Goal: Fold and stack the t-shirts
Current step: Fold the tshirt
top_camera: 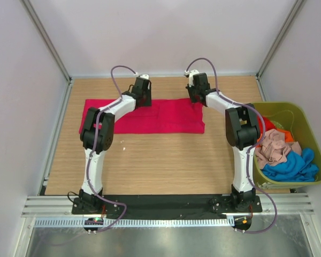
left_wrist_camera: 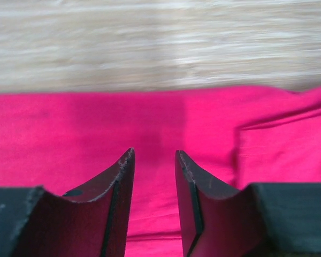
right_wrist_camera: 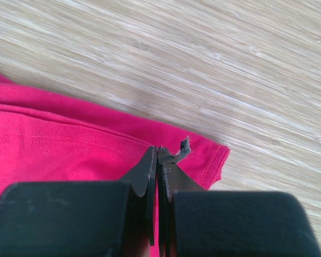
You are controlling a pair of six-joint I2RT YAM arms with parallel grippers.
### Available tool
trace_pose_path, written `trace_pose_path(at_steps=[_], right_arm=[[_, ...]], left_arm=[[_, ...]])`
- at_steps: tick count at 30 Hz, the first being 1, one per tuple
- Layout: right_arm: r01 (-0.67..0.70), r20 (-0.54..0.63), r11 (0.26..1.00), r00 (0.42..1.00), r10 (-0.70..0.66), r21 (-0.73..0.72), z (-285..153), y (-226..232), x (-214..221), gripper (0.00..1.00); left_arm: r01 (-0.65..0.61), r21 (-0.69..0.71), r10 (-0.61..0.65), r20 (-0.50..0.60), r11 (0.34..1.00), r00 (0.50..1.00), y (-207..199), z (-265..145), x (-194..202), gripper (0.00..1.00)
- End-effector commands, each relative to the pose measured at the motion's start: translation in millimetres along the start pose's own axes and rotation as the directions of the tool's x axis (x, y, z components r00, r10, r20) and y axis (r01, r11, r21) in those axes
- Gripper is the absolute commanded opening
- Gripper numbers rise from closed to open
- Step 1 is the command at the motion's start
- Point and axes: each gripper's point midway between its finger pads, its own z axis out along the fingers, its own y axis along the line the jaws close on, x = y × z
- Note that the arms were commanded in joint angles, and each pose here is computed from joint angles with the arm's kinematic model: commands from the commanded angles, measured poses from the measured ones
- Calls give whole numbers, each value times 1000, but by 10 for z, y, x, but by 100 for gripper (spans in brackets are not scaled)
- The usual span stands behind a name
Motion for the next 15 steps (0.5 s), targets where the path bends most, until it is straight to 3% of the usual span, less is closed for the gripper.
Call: trace_pose_path(at_steps=[1, 3, 5, 8, 11, 15], right_arm=[[23, 55, 999, 998, -25, 37, -13, -51, -153, 3], [11, 46, 999, 999, -13, 52, -12, -73, -138, 13], [-5, 48, 997, 999, 2, 75, -58, -108, -168, 32], [-58, 78, 992, 996, 49, 115, -239, -184, -311, 43], [-137, 106, 985, 986, 126, 107, -483, -142, -483, 48], [-273, 17, 962, 962, 273, 10, -681, 194, -333, 43]], left_arm=[[71, -44, -69, 44, 997, 997, 160, -172, -166, 39], [96, -76, -94, 29, 993, 995, 289, -191, -123, 41], [137, -94, -135, 25, 986, 991, 387, -255, -128, 41], [193, -127, -194, 7, 973, 981, 640, -322, -80, 43], [225, -162, -233, -32, 961, 972, 870, -392, -32, 44], [293, -220, -319, -92, 930, 943, 1183, -440, 174, 44]])
